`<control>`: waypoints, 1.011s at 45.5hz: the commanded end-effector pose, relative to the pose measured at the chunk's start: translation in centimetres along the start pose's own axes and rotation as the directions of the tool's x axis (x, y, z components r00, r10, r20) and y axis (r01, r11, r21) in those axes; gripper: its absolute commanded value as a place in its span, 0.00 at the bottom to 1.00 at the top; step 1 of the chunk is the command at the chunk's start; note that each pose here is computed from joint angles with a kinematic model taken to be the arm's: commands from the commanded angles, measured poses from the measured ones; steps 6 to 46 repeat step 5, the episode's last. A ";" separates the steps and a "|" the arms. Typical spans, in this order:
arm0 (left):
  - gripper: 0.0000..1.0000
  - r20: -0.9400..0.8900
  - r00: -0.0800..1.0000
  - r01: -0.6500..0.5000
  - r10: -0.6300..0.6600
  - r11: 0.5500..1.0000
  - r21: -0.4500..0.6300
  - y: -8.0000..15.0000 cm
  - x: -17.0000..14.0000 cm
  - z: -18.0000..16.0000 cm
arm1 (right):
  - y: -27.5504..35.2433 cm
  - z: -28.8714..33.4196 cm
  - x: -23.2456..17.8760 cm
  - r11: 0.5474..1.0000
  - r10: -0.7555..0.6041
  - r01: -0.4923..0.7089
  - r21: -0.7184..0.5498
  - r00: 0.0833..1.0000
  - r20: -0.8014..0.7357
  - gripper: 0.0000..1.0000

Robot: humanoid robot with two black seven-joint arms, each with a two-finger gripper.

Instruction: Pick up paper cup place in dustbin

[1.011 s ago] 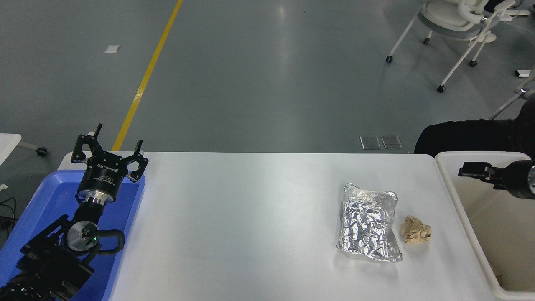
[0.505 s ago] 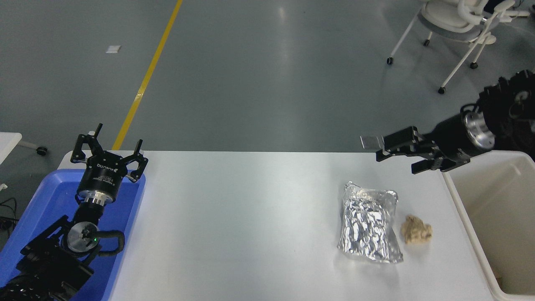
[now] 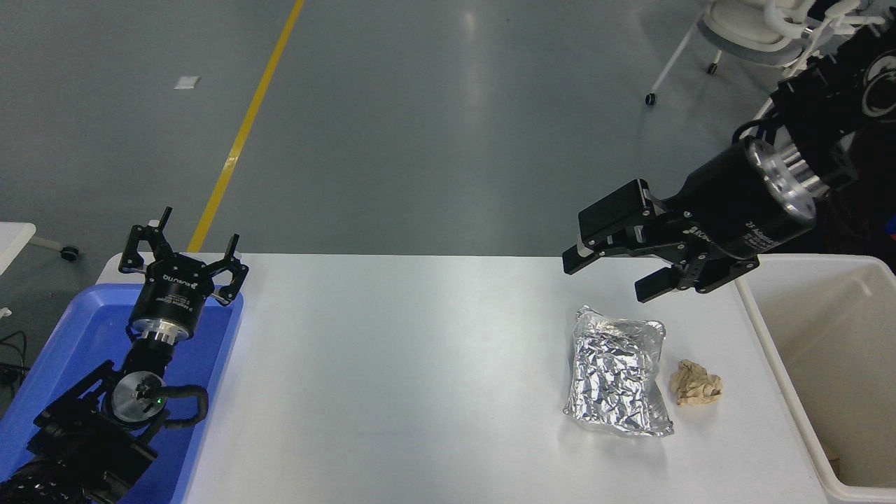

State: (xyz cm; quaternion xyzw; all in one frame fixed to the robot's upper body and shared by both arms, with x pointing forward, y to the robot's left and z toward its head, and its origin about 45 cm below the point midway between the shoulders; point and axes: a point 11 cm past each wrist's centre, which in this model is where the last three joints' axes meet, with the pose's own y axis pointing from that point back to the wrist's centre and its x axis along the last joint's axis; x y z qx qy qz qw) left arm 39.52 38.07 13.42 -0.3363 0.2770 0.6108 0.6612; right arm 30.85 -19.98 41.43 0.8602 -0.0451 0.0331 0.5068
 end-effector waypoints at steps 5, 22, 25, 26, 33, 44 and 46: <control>1.00 -0.001 1.000 0.000 0.000 1.000 0.000 0.0 0.0 0.0 | 0.4 -1.1 -0.4 1.000 0.000 -0.001 0.013 1.000 0.009 1.00; 1.00 -0.001 1.000 0.000 0.000 1.000 0.000 0.0 0.0 0.0 | 0.4 -1.1 -0.4 1.000 0.000 -0.001 0.013 1.000 0.009 1.00; 1.00 -0.001 1.000 0.000 0.000 1.000 0.000 0.0 0.0 0.0 | 0.4 -1.1 -0.4 1.000 0.000 -0.001 0.013 1.000 0.009 1.00; 1.00 -0.001 1.000 0.000 0.000 1.000 0.000 0.0 0.0 0.0 | 0.4 -1.1 -0.4 1.000 0.000 -0.001 0.013 1.000 0.009 1.00; 1.00 -0.001 1.000 0.000 0.000 1.000 0.000 0.0 0.0 0.0 | 0.4 -1.1 -0.4 1.000 0.000 -0.001 0.013 1.000 0.009 1.00; 1.00 -0.001 1.000 0.000 0.000 1.000 0.000 0.0 0.0 0.0 | 0.4 -1.1 -0.4 1.000 0.000 -0.001 0.013 1.000 0.009 1.00; 1.00 -0.001 1.000 0.000 0.000 1.000 0.000 0.0 0.0 0.0 | 0.4 -1.1 -0.4 1.000 0.000 -0.001 0.013 1.000 0.009 1.00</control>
